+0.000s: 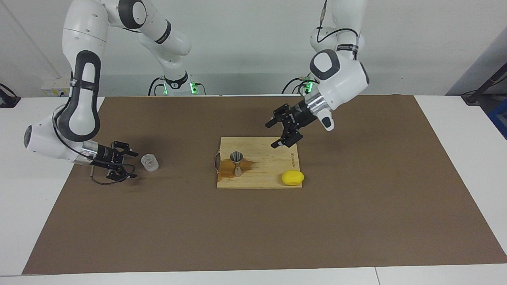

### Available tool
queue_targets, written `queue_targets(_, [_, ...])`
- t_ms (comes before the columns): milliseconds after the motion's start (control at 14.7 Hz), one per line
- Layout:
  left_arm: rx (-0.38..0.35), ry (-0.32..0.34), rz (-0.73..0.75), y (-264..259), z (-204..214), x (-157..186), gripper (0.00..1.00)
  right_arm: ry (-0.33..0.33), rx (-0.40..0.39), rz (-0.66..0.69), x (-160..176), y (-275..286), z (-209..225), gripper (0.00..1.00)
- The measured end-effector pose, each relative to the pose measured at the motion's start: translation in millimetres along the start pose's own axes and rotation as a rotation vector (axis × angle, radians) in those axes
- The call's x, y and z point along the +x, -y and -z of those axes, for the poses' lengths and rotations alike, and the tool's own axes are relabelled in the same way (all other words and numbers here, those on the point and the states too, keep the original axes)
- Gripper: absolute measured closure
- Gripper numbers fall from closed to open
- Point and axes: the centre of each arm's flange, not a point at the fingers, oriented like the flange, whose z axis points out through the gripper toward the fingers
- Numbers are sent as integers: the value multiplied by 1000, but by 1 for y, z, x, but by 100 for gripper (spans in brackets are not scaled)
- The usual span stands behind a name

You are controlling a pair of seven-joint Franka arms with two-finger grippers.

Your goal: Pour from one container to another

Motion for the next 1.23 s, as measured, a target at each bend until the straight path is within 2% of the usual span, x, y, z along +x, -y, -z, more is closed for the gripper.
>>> queue_targets(273, [-86,-232,-188,-48,70,20,0,43,11,-21,-3,-9,-10,0])
queue_targets(478, [-253,-416,-282,-82,125,44,0,64,67,-26,-2,-12,-18,0])
queue_targets(546, [-285,-463,-297,-89,142,55,0,63,79,-6,-2,-13,-21,0])
queue_targets(682, [-299,-548,-400,-98,172,68,0,72,98,18,-1,-14,-23,1])
queue_targets(751, [-281,-577,-493,-101,182,70,0,83,113,16,-2,-14,-24,1])
queue_targets(887, [-181,-616,-707,-102,194,80,0,93,128,2,-1,-17,-30,3])
queue_targets(1228, [235,-597,-1257,-83,201,80,0,129,148,-27,-1,-26,-41,8])
